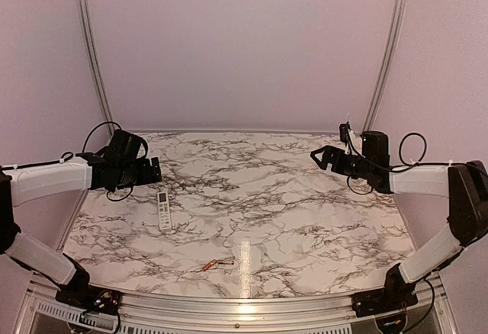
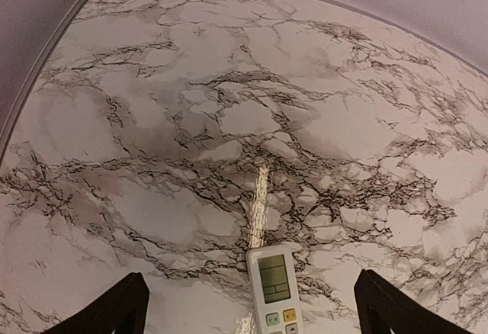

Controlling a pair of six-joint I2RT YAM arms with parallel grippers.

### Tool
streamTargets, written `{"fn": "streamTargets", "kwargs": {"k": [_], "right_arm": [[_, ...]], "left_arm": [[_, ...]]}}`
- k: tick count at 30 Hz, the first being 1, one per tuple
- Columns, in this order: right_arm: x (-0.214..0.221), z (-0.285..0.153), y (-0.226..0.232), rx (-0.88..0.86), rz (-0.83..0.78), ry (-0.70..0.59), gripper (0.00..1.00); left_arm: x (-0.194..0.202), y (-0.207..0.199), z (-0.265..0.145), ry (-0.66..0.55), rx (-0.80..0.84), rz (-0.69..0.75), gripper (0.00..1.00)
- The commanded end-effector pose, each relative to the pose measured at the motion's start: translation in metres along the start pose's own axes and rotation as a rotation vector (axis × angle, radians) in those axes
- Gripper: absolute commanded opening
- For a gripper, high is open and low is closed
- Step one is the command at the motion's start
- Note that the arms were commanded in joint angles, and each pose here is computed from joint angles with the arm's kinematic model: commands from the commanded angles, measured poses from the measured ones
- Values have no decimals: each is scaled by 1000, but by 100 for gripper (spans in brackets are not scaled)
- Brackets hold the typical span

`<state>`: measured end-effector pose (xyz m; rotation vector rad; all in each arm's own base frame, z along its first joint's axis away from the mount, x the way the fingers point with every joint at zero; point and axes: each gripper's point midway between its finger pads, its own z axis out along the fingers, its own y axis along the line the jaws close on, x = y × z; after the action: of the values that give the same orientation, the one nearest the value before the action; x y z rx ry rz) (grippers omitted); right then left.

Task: Load the batteries into the remote control
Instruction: Pick up the remote control without batteries from the center of the board.

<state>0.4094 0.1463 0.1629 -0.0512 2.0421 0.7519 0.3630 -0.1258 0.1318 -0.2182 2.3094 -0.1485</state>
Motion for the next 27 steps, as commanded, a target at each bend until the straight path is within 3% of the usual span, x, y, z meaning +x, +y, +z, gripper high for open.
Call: {"fn": "streamTargets", "kwargs": {"k": [1,8,17,27], "right_arm": [[-9,-8,13,-65,-38,-19,99],[-12,-16,32,-150,-100,-40,99],[5,-9,59,-247,-171,33,99],[6,-8,71,-285,-190,41,99]], "left_arm": [[20,7,-7,52,-23,26,99],[62,7,-11,131,-41,44,99],[101,-17,2,186,-83,94,98],[123,-25,21,224,-134,89,81]]}}
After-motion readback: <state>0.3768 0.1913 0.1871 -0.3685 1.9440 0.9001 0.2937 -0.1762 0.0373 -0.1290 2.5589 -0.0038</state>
